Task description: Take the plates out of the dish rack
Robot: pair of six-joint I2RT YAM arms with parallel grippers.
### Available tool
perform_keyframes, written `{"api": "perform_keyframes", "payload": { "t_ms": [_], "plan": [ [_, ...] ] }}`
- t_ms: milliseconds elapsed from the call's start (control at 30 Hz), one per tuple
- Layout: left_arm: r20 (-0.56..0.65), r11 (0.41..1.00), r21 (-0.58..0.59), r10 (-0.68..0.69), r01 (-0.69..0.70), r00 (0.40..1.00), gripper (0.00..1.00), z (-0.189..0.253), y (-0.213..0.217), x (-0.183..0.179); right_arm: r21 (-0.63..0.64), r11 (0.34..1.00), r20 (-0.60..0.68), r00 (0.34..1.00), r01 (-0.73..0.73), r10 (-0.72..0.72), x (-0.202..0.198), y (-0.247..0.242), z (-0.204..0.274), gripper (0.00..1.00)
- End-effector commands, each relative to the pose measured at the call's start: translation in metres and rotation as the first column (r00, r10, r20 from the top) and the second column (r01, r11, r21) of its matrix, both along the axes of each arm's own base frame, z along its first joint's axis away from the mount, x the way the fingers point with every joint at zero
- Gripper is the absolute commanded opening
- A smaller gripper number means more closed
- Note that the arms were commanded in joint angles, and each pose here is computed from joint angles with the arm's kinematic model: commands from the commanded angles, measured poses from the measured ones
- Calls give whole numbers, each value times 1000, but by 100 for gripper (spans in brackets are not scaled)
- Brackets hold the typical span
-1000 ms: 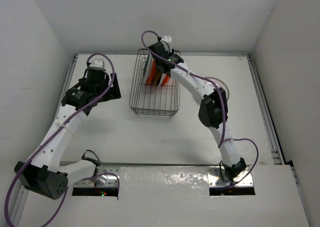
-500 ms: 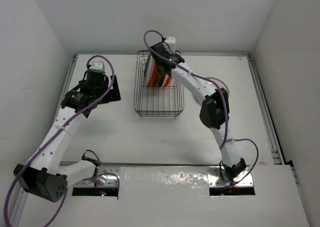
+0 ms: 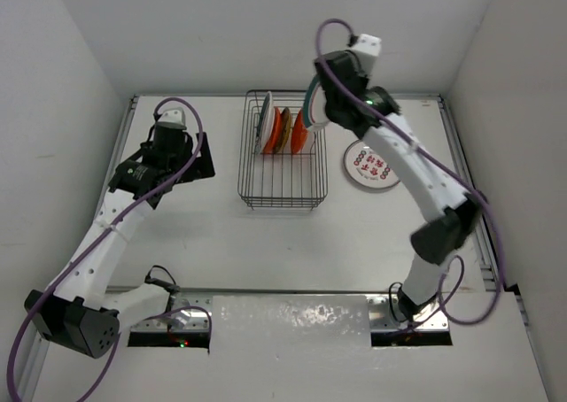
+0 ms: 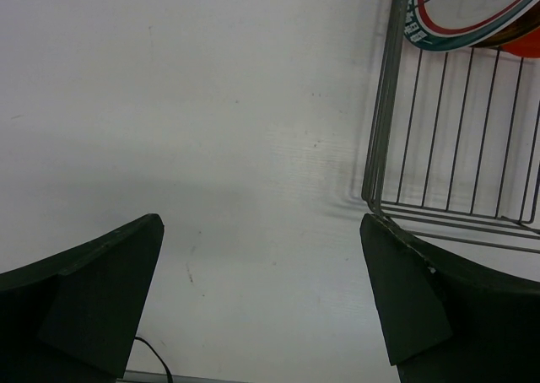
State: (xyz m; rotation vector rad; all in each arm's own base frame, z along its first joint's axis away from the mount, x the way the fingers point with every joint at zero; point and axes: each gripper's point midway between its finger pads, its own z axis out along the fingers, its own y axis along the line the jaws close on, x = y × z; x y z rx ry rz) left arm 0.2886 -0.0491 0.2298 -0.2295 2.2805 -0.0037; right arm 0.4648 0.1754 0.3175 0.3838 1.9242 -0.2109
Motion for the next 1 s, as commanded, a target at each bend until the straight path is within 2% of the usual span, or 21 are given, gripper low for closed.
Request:
{"api": "perform_keyframes", "payload": {
  "t_ms": [0, 33, 67, 100, 133, 167, 200, 233, 267, 367, 500, 533, 700, 767, 800, 833, 867, 933, 967],
  "plan": [
    [49, 999, -37, -1, 3, 999, 100, 8, -8, 12, 122, 986, 129, 983, 113, -129, -35, -74, 53, 0],
    [51, 999, -43, -2, 5, 999, 100, 8, -10, 15, 205, 977, 151, 985, 56, -88, -35, -73, 53, 0],
    [54, 998, -59, -21, 24, 998, 100, 9, -15, 17, 249, 964, 125, 985, 88, -122, -48, -106, 27, 0],
    [62, 997, -71, -34, 39, 998, 100, 11, -19, 18, 283, 956, 121, 987, 70, -109, -51, -116, 12, 0],
    [79, 995, -83, -51, 57, 996, 100, 14, -23, 21, 404, 914, 193, 980, -34, -48, -44, -105, 13, 0],
    [89, 988, -114, -93, 103, 992, 100, 17, -33, 22, 435, 900, 130, 988, 20, -85, -49, -132, -39, 0],
    [121, 982, -134, -115, 131, 986, 100, 24, -38, 25, 504, 862, 246, 965, -44, -94, -49, -136, -21, 0],
    [135, 976, -149, -138, 158, 981, 100, 27, -44, 25, 526, 850, 191, 974, 0, -119, -57, -151, -63, 0],
    [148, 963, -178, -175, 200, 973, 100, 30, -53, 24, 550, 835, 205, 973, -22, -109, -60, -151, -70, 0],
    [199, 931, -235, -235, 279, 951, 100, 39, -70, 24, 576, 817, 263, 952, -24, -158, -71, -168, -94, 0],
    [239, 908, -283, -244, 308, 940, 100, 47, -79, 23, 644, 765, 302, 922, -10, -243, -80, -192, -122, 0],
    [237, 906, -288, -246, 310, 940, 100, 45, -80, 21, 654, 757, 277, 925, 17, -260, -84, -200, -139, 0],
    [221, 910, -294, -234, 293, 947, 100, 41, -79, 24, 696, 718, 276, 932, -24, -236, -74, -204, -162, 0],
    [208, 914, -295, -224, 279, 952, 100, 39, -81, 32, 717, 697, 220, 945, 12, -242, -70, -208, -184, 0],
    [203, 916, -291, -222, 275, 954, 100, 39, -81, 36, 725, 689, 216, 946, 10, -242, -67, -209, -188, 4],
    [214, 919, -286, -216, 272, 953, 100, 46, -81, 43, 736, 677, 207, 950, 5, -232, -63, -208, -189, 11],
    [178, 923, -277, -224, 267, 958, 100, 36, -84, 53, 739, 673, 182, 958, 14, -220, -60, -207, -201, 16],
    [190, 930, -259, -215, 260, 958, 98, 45, -86, 70, 737, 675, 166, 965, 15, -203, -52, -206, -202, 20],
    [166, 934, -250, -219, 256, 962, 96, 37, -89, 81, 739, 674, 141, 974, 16, -178, -52, -202, -210, 23]
  ]
}}
